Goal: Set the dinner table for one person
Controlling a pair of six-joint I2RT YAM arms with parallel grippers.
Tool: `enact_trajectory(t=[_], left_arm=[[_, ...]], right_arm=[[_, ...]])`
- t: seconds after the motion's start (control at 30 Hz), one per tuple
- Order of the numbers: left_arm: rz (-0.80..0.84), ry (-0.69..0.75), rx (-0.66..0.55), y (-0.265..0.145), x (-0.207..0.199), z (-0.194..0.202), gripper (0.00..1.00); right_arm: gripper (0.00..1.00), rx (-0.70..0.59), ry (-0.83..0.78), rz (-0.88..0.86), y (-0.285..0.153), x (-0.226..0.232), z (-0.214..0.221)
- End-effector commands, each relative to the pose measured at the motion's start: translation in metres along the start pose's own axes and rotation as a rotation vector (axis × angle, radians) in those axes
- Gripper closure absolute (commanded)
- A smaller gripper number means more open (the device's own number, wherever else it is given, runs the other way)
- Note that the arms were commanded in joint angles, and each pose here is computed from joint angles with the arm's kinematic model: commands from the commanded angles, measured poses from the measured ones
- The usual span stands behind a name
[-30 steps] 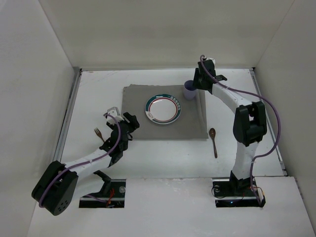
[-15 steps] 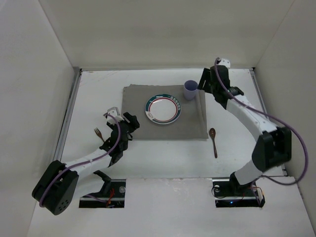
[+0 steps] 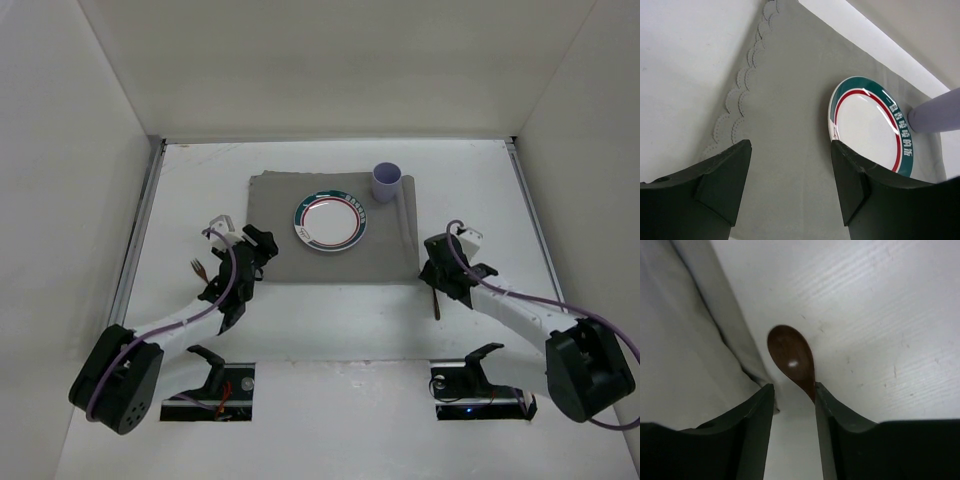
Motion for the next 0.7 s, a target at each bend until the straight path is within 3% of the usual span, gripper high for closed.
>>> enact_trajectory(t=[0.0,0.43,0.67], left_arm=[[0.019,-0.04,0.002,0.002,-0.001,0.001,0.37],[0.027,-0.064,0.019,0.003,0.0,0.001,0.37],[0.037,-0.08,0.011,0.001,-0.001,-0.003,0.37]], right_arm=[[0.54,0.017,0.062,0.006,-0.002,0.005,0.008],[0.59,0.019,0.039,0.096,-0.009,-0.012,0.015],[0.6,0.086,-0.043,0.148,-0.009,-0.018,0.017]])
Point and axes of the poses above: each gripper's point midway between its finger pads, its own y axis out along the fingers, its own x axis along the line the jaws close on, z = x × y, the point moved 3 cm from there along -y, back along the fingers, and after that the axes turned 5 degrees about -y, right-handed, at the moved point
